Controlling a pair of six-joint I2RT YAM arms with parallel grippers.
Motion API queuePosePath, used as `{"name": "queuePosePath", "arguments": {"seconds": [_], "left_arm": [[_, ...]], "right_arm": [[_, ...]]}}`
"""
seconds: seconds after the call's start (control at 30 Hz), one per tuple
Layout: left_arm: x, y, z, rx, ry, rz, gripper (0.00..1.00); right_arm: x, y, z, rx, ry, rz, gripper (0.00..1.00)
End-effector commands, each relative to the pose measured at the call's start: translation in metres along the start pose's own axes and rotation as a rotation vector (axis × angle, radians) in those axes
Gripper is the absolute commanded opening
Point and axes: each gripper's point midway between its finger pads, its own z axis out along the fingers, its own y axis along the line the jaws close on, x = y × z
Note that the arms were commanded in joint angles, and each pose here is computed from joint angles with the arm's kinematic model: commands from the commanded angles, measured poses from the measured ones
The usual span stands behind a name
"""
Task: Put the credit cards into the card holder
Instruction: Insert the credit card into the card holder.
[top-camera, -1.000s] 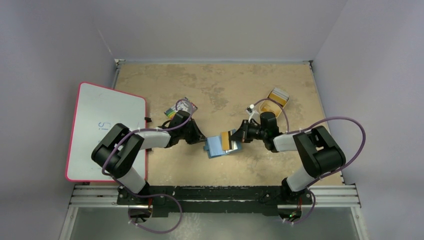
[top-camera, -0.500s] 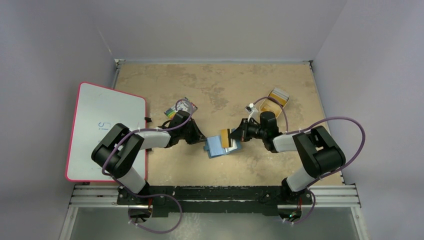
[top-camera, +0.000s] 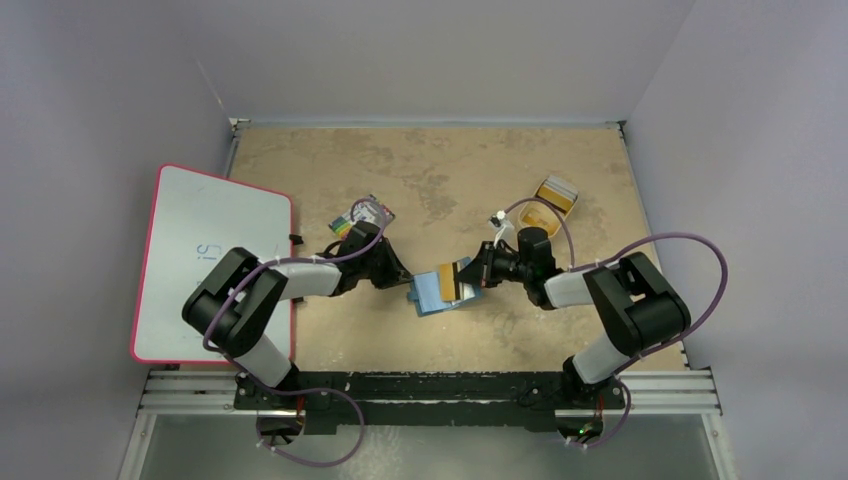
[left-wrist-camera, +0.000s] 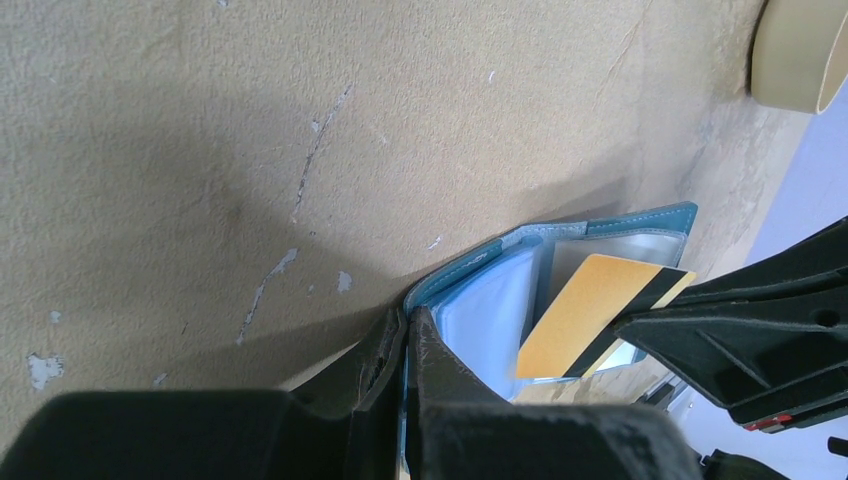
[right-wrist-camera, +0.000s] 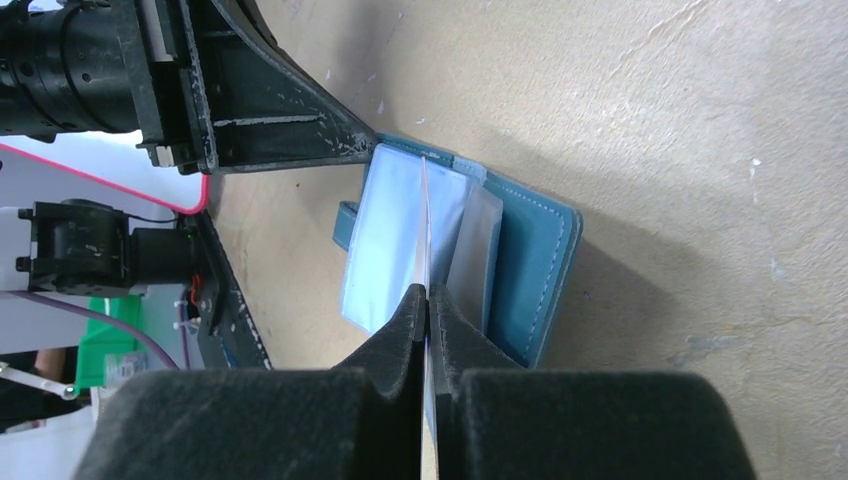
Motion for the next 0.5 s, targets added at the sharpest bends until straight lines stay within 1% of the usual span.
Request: {"name": "queuePosePath", "arguments": {"seconds": [0.0,0.1,0.3,0.47], "left_arm": [[0.004,0.033,-0.002,-0.129,-0.021,-0.003,0.00],[0.002,0.033,-0.003,-0.130,-0.026,-0.001,0.00],[0.001,0.034,-0.004,-0.134,-0.031,0.000,0.00],[0.002,0.033,-0.003,-0.132,-0.026,0.000,0.00]], "right_arm": [[0.005,0.009,-0.001,-0.040,0.003,0.007,0.00],[0.009,0.008,-0.001,-0.037,0.016,0.025,0.00],[0.024,0.002,-0.002,-0.005,0.061,0.155,0.00],[0.024,-0.003,0.001,0.015,0.078,0.180,0.00]]}}
